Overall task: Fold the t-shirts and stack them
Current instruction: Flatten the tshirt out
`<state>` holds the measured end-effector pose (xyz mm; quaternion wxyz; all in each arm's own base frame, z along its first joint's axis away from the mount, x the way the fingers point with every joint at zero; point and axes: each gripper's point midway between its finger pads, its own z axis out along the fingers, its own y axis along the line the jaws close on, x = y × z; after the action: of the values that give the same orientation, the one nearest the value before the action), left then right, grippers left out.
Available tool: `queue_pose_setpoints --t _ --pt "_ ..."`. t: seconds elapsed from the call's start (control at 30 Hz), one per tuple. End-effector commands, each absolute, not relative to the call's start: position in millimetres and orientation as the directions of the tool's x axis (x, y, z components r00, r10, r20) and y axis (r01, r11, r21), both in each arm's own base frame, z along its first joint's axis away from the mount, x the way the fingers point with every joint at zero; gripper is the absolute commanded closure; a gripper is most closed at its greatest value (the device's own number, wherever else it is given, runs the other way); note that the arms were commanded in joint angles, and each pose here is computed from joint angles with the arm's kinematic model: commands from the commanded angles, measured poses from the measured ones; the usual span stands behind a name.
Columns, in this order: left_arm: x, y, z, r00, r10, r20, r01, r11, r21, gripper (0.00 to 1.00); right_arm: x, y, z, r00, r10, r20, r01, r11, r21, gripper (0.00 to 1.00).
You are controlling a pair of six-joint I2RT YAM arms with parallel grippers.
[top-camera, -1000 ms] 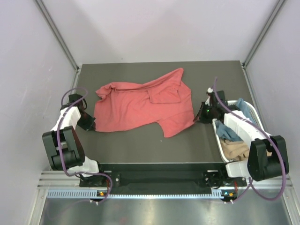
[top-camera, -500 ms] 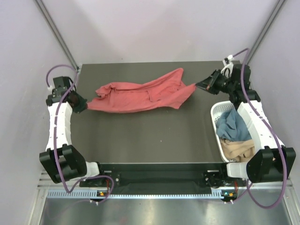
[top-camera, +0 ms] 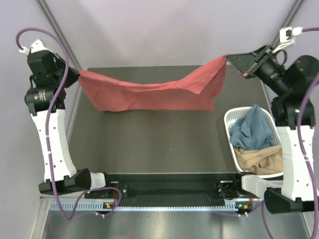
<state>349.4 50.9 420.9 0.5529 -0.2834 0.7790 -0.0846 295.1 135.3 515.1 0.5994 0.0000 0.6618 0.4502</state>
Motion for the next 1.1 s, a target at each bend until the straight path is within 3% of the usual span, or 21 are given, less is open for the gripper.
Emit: queue_pose_setpoints --t 0.0,0.17,0.27,0.5,0.67,0.87,1.07 --pt "327.3 56.2 476.3 -0.085 -0.448 -0.890 -0.334 0.854 -0.398 1.00 254.2 119.0 586.9 -0.037 0.537 -0.843 -0.607 0.658 0.446 1.00" --pt "307.2 60.9 520.3 0.040 -0.371 -0.928 -0.375 0.855 -0.358 1.00 213.7 100.4 643.7 0.163 0.497 -0.852 -0.578 0.748 0.326 1.00" --pt "314.1 62.0 528.1 0.051 -0.352 -0.935 -0.391 0.854 -0.342 1.00 223.0 98.2 655.8 0.197 0.476 -0.857 -0.563 0.771 0.299 1.00" --pt "376.7 60.8 531.9 0.046 -0.371 -0.927 -0.367 0.857 -0.362 1.00 316.6 104.7 643.4 0.142 0.487 -0.862 -0.553 0.761 0.339 1.00" --pt "400.7 58.7 572.9 0.253 -0.384 -0.888 -0.258 0.858 -0.445 1.00 361.6 100.7 633.9 0.158 0.513 -0.844 -0.529 0.766 0.366 1.00" --pt "379.6 59.4 612.6 0.407 -0.374 -0.833 -0.189 0.858 -0.477 1.00 344.8 94.9 653.7 0.248 0.491 -0.835 -0.529 0.791 0.308 1.00" --pt "355.4 56.1 634.5 0.443 -0.375 -0.814 -0.157 0.861 -0.483 1.00 303.9 88.7 681.5 0.338 0.488 -0.805 -0.535 0.803 0.262 1.00"
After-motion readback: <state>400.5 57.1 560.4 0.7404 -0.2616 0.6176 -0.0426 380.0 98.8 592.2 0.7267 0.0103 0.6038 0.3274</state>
